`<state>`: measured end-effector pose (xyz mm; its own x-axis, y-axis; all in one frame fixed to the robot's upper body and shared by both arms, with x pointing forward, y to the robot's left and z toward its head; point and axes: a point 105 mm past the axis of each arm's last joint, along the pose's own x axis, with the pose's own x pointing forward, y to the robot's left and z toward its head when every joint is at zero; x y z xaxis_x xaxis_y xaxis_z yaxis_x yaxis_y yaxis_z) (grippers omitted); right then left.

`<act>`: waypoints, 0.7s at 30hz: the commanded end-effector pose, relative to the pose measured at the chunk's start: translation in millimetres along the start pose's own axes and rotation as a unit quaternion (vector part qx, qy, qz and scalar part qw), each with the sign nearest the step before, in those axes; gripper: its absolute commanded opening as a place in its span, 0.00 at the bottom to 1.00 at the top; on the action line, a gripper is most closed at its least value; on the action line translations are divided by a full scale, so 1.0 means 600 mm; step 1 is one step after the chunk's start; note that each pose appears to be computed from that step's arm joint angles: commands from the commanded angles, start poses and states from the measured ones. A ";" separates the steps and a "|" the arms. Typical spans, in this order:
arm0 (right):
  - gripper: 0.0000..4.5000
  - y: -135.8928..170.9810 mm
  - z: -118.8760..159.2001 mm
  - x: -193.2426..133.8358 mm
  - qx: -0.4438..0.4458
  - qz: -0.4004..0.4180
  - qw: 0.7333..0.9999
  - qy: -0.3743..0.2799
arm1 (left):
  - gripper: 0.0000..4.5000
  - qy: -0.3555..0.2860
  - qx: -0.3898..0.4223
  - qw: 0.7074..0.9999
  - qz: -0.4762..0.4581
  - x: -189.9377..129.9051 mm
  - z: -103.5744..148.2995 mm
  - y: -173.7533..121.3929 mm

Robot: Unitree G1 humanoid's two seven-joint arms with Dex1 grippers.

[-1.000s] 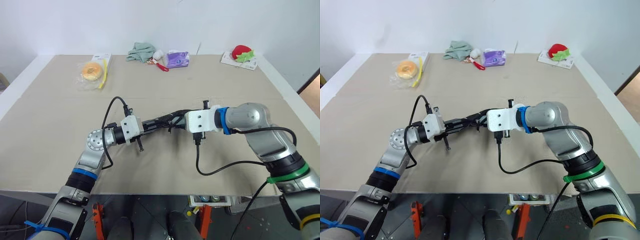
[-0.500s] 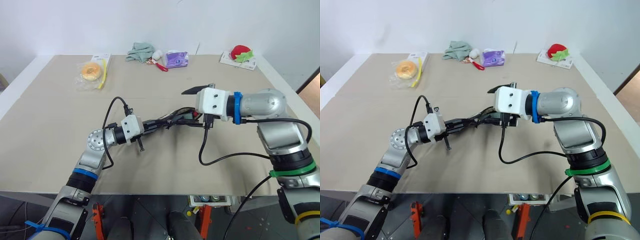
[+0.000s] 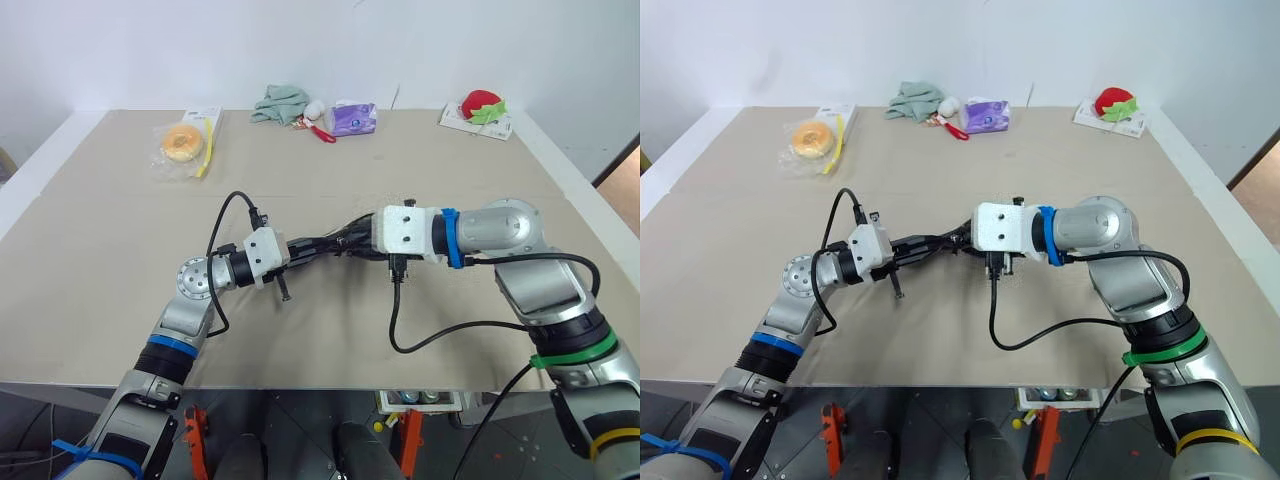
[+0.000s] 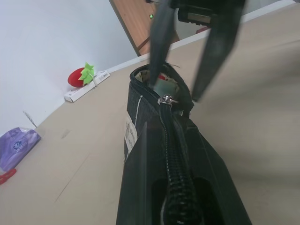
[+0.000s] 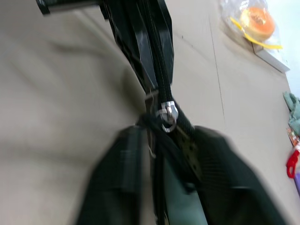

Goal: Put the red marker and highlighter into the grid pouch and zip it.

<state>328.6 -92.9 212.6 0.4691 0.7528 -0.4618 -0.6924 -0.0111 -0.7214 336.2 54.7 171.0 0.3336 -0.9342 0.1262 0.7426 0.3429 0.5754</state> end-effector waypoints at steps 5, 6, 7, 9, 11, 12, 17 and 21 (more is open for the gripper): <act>0.01 -0.021 0.009 -0.033 -0.010 -0.015 1.000 -0.002 | 0.00 -0.023 0.021 0.999 0.021 -0.002 0.025 0.020; 0.01 -0.025 0.005 -0.042 -0.003 -0.019 1.000 0.003 | 0.00 -0.023 0.021 0.999 0.021 -0.002 0.025 0.020; 0.01 -0.028 -0.003 -0.052 0.003 -0.024 1.000 0.012 | 0.00 -0.022 0.021 0.999 0.021 -0.002 0.025 0.020; 0.01 -0.033 -0.022 -0.068 0.016 -0.035 0.999 0.032 | 0.00 -0.021 0.021 0.999 0.022 -0.002 0.024 0.021; 0.01 -0.040 -0.053 -0.089 0.034 -0.053 0.996 0.066 | 0.00 -0.021 0.021 0.999 0.022 -0.003 0.024 0.021; 0.01 -0.044 -0.074 -0.101 0.043 -0.064 0.993 0.088 | 0.00 -0.022 0.020 0.999 0.022 -0.003 0.024 0.021; 0.01 -0.051 -0.147 -0.152 0.072 -0.102 0.980 0.157 | 0.00 -0.022 0.020 0.999 0.021 -0.003 0.024 0.020; 0.01 -0.054 -0.156 -0.163 0.081 -0.113 0.977 0.159 | 0.00 -0.022 0.019 0.999 0.018 -0.003 0.023 0.019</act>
<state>356.1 -215.4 212.8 0.6953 0.5052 -0.5112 -0.6767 0.2206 -0.7024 335.2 53.4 173.2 0.3287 -0.9350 0.1334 0.7395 0.3427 0.5794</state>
